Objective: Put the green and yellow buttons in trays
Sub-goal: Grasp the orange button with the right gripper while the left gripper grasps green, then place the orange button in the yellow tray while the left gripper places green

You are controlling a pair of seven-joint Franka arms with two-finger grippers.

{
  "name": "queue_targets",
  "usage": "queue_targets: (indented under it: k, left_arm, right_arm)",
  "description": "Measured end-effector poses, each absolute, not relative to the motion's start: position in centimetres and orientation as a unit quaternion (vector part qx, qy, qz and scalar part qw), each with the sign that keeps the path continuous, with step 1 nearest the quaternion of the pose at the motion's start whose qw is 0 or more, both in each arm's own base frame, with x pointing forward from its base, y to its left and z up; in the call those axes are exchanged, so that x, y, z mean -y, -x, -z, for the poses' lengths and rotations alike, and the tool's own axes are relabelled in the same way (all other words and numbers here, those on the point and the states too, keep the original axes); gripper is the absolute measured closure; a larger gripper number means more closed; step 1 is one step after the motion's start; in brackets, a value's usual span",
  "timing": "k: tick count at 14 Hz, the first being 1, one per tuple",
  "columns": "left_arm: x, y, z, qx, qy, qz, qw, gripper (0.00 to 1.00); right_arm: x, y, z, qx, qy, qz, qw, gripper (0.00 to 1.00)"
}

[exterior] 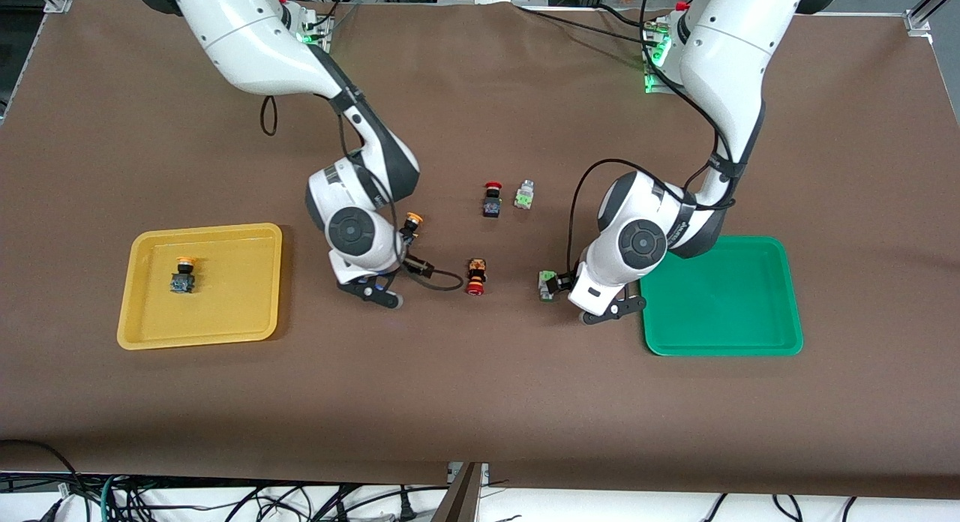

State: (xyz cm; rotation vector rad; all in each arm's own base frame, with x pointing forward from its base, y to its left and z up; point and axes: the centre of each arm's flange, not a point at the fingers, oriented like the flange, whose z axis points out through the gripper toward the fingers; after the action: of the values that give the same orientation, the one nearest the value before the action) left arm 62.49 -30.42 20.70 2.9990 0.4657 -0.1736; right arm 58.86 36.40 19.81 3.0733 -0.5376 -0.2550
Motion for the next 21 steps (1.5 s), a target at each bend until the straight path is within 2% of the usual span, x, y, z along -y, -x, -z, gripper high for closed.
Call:
queue_targets:
  k: [6, 7, 8, 9, 13, 14, 16, 17, 20, 21]
  left_arm:
    - [34.0, -61.2, -20.1, -0.138, -0.988, 0.047, 0.057, 0.0]
    - [34.4, -61.1, -19.5, -0.136, -0.988, 0.039, 0.061, 0.0]
    - [34.7, -61.0, -18.9, -0.135, -0.988, 0.035, 0.063, 0.0]
    - [35.0, -60.8, -18.5, -0.133, -0.989, 0.036, 0.063, 0.0]
    - [35.7, -60.3, -17.8, -0.127, -0.989, 0.038, 0.061, 0.0]
    - [35.6, -60.3, -17.6, -0.127, -0.989, 0.039, 0.06, 0.07]
    - [35.4, -60.3, -17.1, -0.114, -0.992, 0.034, 0.047, 0.3]
    - [35.4, -60.3, -16.9, -0.104, -0.993, 0.029, 0.039, 0.3]
    - [35.2, -60.6, -17.4, -0.082, -0.996, 0.017, 0.029, 0.58]
    - [34.8, -61.0, -17.7, -0.069, -0.997, 0.012, 0.028, 0.59]
  right_arm:
    - [-35.7, -55.7, -16.5, 0.18, -0.977, 0.11, 0.035, 0.0]
    - [-35.6, -55.5, -16.8, 0.18, -0.977, 0.11, 0.035, 0.07]
    - [-35.5, -55.2, -17.1, 0.178, -0.977, 0.111, 0.036, 0.07]
    - [-35.7, -54.8, -17.4, 0.178, -0.977, 0.111, 0.036, 0.11]
    - [-35.5, -54.9, -19.1, 0.181, -0.978, 0.1, 0.033, 0.57]
    - [-33.9, -56.1, -19.8, 0.173, -0.98, 0.089, 0.034, 0.6]
    - [-27.2, -59.9, -21.3, 0.136, -0.987, 0.067, 0.045, 0.6]
    - [-23.0, -61.7, -21.7, 0.114, -0.99, 0.06, 0.055, 0.6]
    - [-10.3, -65.0, -22.2, 0.038, -0.995, 0.063, 0.068, 0.6]
    - [-6.8, -65.5, -22.4, 0.019, -0.995, 0.068, 0.064, 0.6]
